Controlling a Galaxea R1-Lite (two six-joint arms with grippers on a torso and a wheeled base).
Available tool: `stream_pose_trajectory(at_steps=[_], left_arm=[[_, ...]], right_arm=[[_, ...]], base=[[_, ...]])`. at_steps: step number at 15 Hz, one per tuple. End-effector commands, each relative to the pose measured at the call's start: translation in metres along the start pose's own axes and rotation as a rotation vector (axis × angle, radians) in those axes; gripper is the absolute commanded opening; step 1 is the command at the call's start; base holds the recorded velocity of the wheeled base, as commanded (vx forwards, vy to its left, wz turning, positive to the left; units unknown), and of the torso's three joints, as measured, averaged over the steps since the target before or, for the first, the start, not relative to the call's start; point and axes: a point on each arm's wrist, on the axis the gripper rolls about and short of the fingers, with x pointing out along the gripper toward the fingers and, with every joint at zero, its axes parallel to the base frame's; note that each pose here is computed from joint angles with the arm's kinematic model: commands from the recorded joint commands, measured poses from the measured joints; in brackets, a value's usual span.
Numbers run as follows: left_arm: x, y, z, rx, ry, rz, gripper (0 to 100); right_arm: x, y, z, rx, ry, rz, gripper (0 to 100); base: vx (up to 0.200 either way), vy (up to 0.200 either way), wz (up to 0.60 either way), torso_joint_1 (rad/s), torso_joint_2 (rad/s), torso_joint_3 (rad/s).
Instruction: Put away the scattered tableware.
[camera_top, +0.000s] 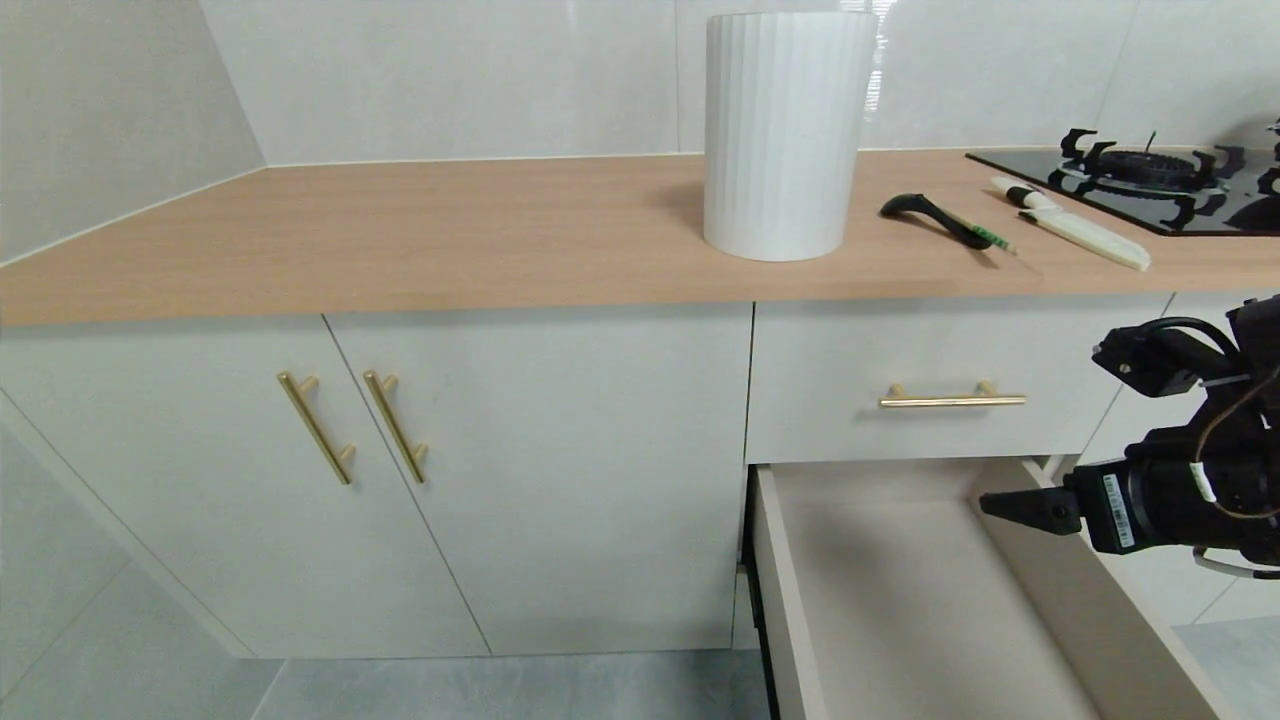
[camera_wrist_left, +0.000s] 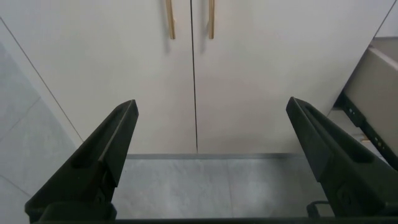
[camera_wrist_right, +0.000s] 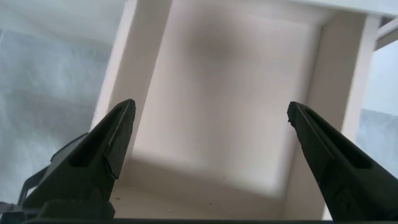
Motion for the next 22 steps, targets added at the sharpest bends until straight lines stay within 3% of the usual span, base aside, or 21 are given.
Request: stream_pose_trajectory(at_steps=[1,5,7,9,14,16,22], left_arm=[[0.000,0.000,0.000,0.000,-0.002,0.000,100],[0.000,0.000,0.000,0.000,0.000,-0.001,100],[0.000,0.000,0.000,0.000,0.001,-0.001,100],[0.000,0.000,0.000,0.000,0.000,0.000,100],[0.000,0.000,0.000,0.000,0.001,0.000,100],[0.000,0.000,0.000,0.000,0.000,0.000,100],[0.000,0.000,0.000,0.000,0.000,0.000,100]], right_arm=[[0.001,0.000,-0.001,0.000,0.007,0.000,100],[-0.004,0.000,-0.001,0.000,-0.009,-0.001,100],[-0.013,0.000,0.007,-0.007,-0.058,-0.010,100],[-0.022,0.001,0.040,-0.002,-0.134,-0.015,100],[0.006,-0.013,0.112,0.089,-0.095,-0.140,100],[0.037,-0.017,0.114,0.115,-0.059,-0.232,100],[0.090,-0.021,0.115,0.120,-0.081,-0.305,100]], base=[[0.000,0.000,0.00,0.095,-0.16,-0.300],[0.000,0.000,0.00,0.122,-0.53,-0.311],[0.000,0.000,0.00,0.171,-0.48,-0.310],[0.000,0.000,0.00,0.171,-0.47,-0.300],[0.000,0.000,0.00,0.095,-0.25,-0.157],[0.000,0.000,0.00,0.000,0.00,0.000],[0.000,0.000,0.00,0.000,0.00,0.000]])
